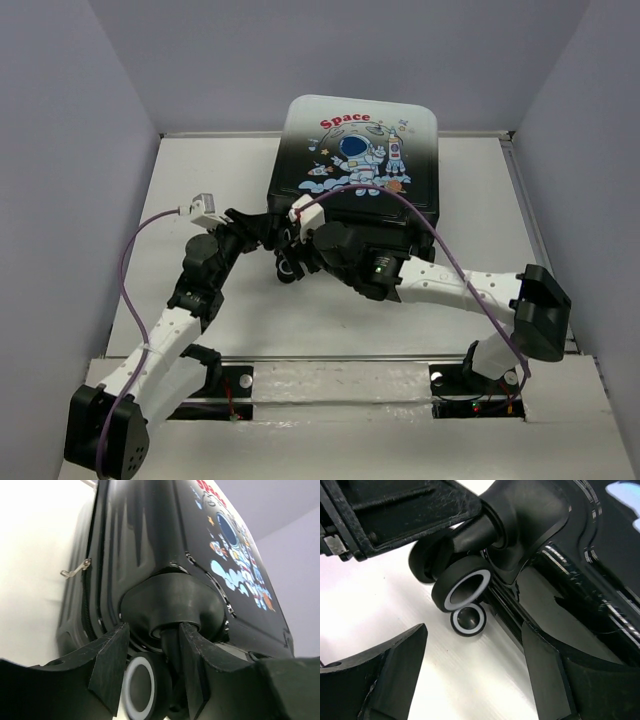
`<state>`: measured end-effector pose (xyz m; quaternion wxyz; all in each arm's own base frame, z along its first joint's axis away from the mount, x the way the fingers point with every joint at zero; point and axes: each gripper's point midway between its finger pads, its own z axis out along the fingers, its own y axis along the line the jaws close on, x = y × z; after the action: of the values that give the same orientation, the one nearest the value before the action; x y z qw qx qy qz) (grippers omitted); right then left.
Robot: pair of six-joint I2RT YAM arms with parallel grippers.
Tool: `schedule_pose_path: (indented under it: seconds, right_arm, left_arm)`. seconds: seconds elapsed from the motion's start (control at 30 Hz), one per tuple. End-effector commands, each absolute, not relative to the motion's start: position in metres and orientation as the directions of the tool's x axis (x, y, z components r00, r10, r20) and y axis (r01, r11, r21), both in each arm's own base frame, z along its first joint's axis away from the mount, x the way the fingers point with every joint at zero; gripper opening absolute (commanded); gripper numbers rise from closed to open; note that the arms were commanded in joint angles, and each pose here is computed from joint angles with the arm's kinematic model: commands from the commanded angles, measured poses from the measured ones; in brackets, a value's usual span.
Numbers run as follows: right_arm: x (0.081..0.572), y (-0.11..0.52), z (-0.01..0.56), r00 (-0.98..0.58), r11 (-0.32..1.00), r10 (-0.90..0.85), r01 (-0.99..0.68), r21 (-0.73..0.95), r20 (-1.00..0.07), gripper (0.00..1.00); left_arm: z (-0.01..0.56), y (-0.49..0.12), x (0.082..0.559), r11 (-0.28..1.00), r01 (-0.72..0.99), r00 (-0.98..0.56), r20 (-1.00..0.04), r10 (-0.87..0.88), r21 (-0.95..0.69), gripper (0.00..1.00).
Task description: Pack the luggage
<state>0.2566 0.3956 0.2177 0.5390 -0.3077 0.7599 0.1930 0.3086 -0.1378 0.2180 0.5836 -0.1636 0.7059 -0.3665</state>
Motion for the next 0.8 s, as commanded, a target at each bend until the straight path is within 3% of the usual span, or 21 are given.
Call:
schedule_pose_path:
  seconds: [0.0, 0.1, 0.2, 0.3, 0.6, 0.77]
  right_arm:
    - [0.257, 0.417, 0.234, -0.237, 0.725, -0.174, -0.688, 0.038, -0.956, 0.82]
    - [0.255, 0.426, 0.231, -0.24, 0.704, -0.175, -0.709, 0.049, -0.955, 0.86]
    - [0.257, 0.435, 0.23, -0.244, 0.695, -0.171, -0.717, 0.059, -0.955, 0.92]
    - [0.259, 0.437, 0.232, -0.25, 0.704, -0.149, -0.706, 0.075, -0.957, 0.93]
    - [0.263, 0.425, 0.231, -0.271, 0.75, -0.093, -0.652, 0.112, -0.958, 0.98]
    - [0.263, 0.422, 0.234, -0.304, 0.766, -0.02, -0.617, 0.181, -0.952, 0.98]
  left_arm:
    - [0.252, -0.152, 0.307, 0.624, 0.308, -0.266, -0.695, -0.668, -0.718, 0.54]
    - [0.25, -0.155, 0.304, 0.602, 0.323, -0.283, -0.682, -0.675, -0.73, 0.49]
    - [0.245, -0.165, 0.299, 0.553, 0.346, -0.335, -0.65, -0.682, -0.758, 0.24]
    - [0.242, -0.176, 0.29, 0.498, 0.377, -0.399, -0.622, -0.674, -0.781, 0.17]
    - [0.219, -0.191, 0.264, 0.374, 0.395, -0.515, -0.539, -0.666, -0.839, 0.16]
    - [0.21, -0.189, 0.263, 0.397, 0.381, -0.517, -0.549, -0.657, -0.835, 0.15]
